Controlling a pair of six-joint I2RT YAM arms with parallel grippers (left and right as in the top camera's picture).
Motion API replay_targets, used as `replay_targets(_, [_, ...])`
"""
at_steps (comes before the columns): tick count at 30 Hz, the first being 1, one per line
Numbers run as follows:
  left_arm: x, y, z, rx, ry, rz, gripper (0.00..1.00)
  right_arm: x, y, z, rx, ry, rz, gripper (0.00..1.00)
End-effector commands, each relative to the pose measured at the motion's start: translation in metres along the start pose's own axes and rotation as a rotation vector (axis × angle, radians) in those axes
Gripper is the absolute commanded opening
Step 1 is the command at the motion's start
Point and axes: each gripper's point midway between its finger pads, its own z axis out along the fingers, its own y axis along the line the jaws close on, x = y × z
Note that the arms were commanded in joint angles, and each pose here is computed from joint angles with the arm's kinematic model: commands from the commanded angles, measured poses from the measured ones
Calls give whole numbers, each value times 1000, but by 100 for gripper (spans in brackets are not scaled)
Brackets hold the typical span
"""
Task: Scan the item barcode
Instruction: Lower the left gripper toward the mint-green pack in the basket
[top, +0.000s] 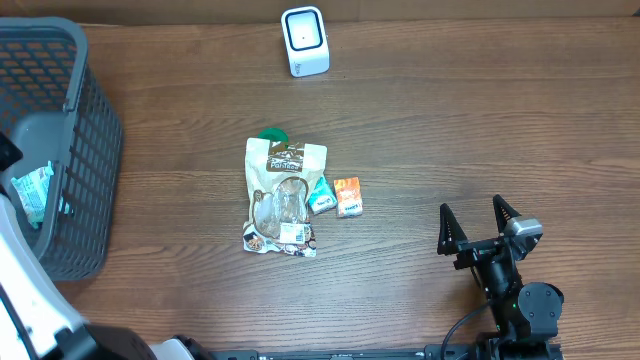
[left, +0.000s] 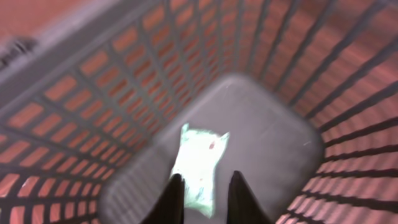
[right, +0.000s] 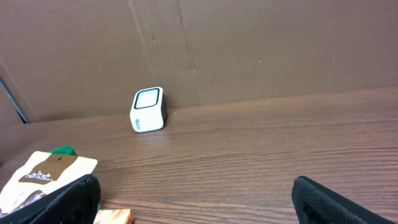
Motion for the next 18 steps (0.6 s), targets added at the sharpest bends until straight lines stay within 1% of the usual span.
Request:
replay_targets(1, [-7,-9,-8,59,-22,-41,33,1,-2,0,6,-8,-6,100])
replay_targets(2, [-5,-8,-6,53,-12,-40,45,1,-2,0,6,-8,-6,100])
replay_targets(3, [-2,-9,-1,54,1,-33,54,1,-2,0,6,-8,-6,100])
replay_targets(4, [1,-9,4,55,14,-32,61,1,-2,0,6,-8,-6,100])
replay_targets(5, [4,-10,10,56,31,-30,66,1,-2,0,6,-8,-6,100])
replay_targets(7, [12,-12,24,53,68,-27,70,1,-2,0,6,-8,-6,100])
replay_targets(9, [22,-13,39,51,113,1,71,1,-2,0,6,-8,-6,100])
replay_targets(11, [37,-14,55,53,173,91,64,1,-2,0,6,-8,-6,100])
replay_targets(12, [46,-14,63,54,205,131,64,1,-2,0,6,-8,-6,100])
replay_targets(15, [69,-11,86,30,285,140,68,1,-2,0,6,-8,-6,100])
replay_targets(18, [85,-13,104,34,334,166,70,1,-2,0,6,-8,-6,100])
